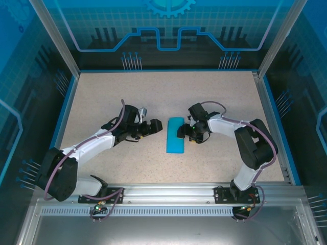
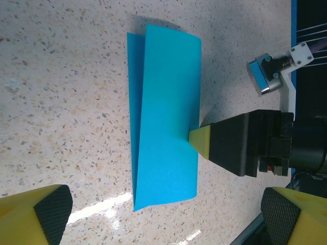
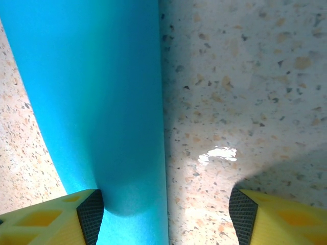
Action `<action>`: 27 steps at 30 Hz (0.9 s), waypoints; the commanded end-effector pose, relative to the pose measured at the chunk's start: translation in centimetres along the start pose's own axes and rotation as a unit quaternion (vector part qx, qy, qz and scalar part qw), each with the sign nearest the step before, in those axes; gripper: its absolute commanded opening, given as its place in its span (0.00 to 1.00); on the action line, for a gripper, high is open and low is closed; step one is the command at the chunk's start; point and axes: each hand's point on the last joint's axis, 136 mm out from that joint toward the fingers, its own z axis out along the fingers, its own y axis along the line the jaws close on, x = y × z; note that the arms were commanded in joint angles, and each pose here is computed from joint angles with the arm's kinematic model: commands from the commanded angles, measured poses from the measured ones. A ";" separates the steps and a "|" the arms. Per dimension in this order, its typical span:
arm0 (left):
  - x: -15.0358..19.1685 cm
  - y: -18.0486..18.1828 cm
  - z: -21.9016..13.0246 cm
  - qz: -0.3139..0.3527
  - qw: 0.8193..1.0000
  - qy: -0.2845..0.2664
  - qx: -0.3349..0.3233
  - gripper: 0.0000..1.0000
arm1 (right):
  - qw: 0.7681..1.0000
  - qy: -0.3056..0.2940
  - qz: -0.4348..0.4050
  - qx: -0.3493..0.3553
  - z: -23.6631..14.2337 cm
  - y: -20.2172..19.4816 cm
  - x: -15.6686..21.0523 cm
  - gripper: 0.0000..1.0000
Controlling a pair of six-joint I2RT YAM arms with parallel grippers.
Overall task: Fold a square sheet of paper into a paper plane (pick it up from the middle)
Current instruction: Fold the square sheet of paper in half at the center of the table.
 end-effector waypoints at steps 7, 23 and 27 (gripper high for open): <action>-0.5 0.1 0.9 -0.006 1.000 -0.004 -0.012 0.99 | 0.999 0.013 -0.011 0.029 -0.6 -1.1 -0.3 0.70; -1.4 0.3 1.9 -0.010 1.000 -0.007 -0.021 0.97 | 0.996 0.062 -0.045 0.043 0.7 -0.6 0.7 0.73; -1.6 0.1 2.0 -0.009 1.000 -0.006 -0.020 0.97 | 0.995 0.066 -0.052 0.046 0.8 -0.4 0.6 0.74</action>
